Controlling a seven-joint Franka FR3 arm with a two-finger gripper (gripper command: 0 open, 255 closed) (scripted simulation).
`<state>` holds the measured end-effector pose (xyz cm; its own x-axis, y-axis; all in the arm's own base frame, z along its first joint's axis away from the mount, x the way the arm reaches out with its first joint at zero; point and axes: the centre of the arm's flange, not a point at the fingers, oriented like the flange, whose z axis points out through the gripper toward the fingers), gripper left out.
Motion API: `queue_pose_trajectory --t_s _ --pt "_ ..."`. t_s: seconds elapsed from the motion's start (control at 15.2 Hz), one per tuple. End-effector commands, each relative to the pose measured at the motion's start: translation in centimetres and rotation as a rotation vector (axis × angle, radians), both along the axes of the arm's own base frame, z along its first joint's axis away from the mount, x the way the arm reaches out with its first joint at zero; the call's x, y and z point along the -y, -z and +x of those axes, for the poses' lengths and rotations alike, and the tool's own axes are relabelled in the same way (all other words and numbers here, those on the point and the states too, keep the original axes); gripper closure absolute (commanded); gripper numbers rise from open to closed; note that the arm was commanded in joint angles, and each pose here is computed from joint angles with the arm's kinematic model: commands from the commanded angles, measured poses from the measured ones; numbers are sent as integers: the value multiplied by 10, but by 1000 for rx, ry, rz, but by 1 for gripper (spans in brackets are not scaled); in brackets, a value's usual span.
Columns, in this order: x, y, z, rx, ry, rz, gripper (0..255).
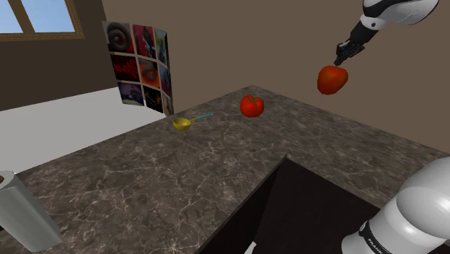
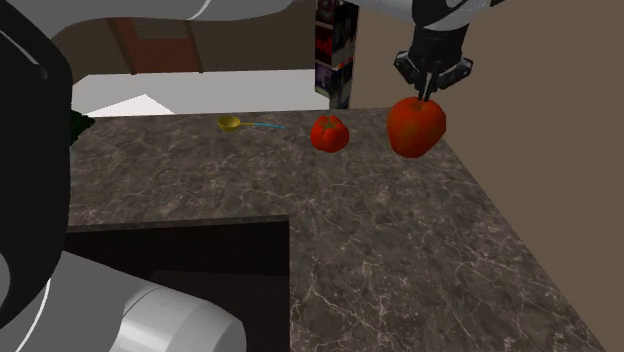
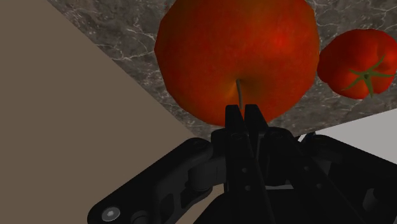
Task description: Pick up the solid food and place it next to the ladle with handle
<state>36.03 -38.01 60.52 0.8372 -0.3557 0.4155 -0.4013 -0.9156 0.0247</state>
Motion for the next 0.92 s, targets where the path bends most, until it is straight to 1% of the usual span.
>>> queue_pose_trajectory --t_s 0.0,0.86 --pt "-20 -1 8 0 1 0 255" --pt "-178 -1 76 0 1 0 255"
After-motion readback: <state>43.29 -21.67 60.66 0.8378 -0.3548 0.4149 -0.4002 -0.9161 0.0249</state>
